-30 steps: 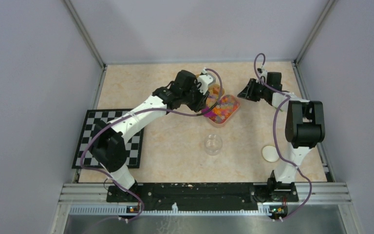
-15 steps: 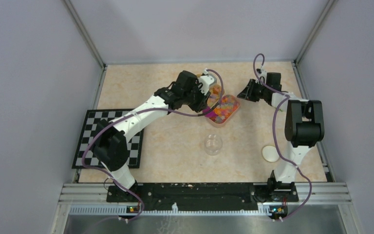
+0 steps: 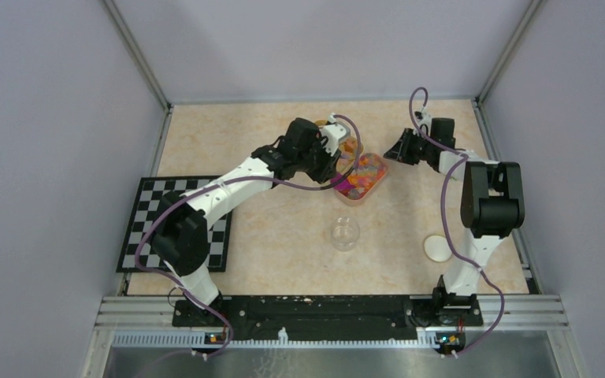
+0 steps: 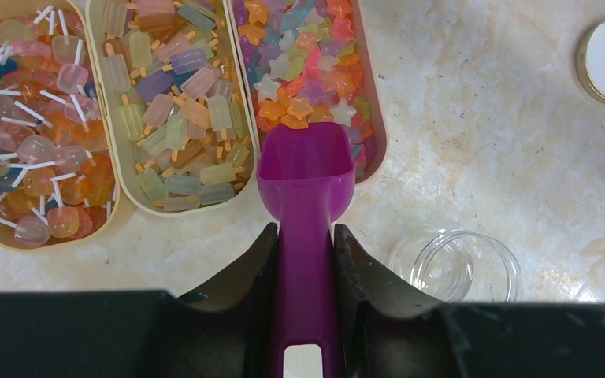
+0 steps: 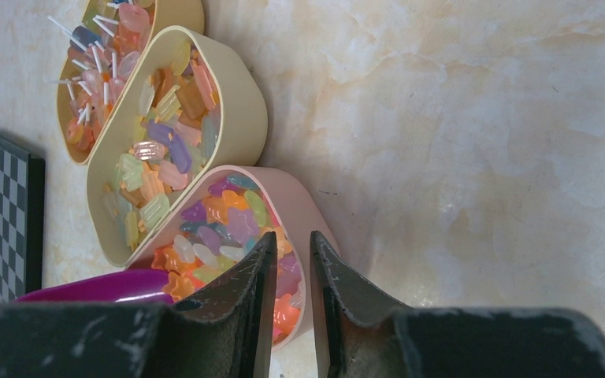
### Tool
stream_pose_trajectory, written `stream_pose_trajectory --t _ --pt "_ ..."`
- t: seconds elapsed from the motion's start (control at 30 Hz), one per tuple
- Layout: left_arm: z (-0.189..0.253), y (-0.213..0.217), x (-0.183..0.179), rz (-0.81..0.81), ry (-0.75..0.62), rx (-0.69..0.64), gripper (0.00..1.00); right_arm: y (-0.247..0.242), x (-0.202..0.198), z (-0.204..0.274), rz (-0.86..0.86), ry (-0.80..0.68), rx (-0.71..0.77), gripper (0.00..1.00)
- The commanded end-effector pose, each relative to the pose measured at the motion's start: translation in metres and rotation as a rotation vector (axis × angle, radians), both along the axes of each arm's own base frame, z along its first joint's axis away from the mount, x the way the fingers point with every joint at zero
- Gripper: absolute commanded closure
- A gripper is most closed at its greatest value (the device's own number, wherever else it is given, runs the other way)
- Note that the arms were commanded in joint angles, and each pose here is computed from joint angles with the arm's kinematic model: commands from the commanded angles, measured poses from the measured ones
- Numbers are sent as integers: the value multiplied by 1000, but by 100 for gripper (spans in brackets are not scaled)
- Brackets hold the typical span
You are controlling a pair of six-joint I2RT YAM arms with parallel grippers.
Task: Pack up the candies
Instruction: Scoop the fake candies from the storage box.
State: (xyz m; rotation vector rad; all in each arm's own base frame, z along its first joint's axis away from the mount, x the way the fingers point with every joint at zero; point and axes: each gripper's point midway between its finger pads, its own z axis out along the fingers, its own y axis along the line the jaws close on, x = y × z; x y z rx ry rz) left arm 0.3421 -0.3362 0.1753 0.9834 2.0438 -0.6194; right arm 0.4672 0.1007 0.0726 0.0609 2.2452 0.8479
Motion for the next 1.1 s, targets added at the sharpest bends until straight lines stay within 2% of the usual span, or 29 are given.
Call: stream_pose_trajectory --t 0.0,0.7,1.07 --pt "-1 -8 -1 -15 12 -32 100 3 2 -2 23 -18 17 79" --pt "-21 -7 4 66 21 -12 100 6 -9 -15 22 27 -18 82" --pt "-34 -20 -7 76 51 -72 100 6 -11 -14 18 18 -12 83"
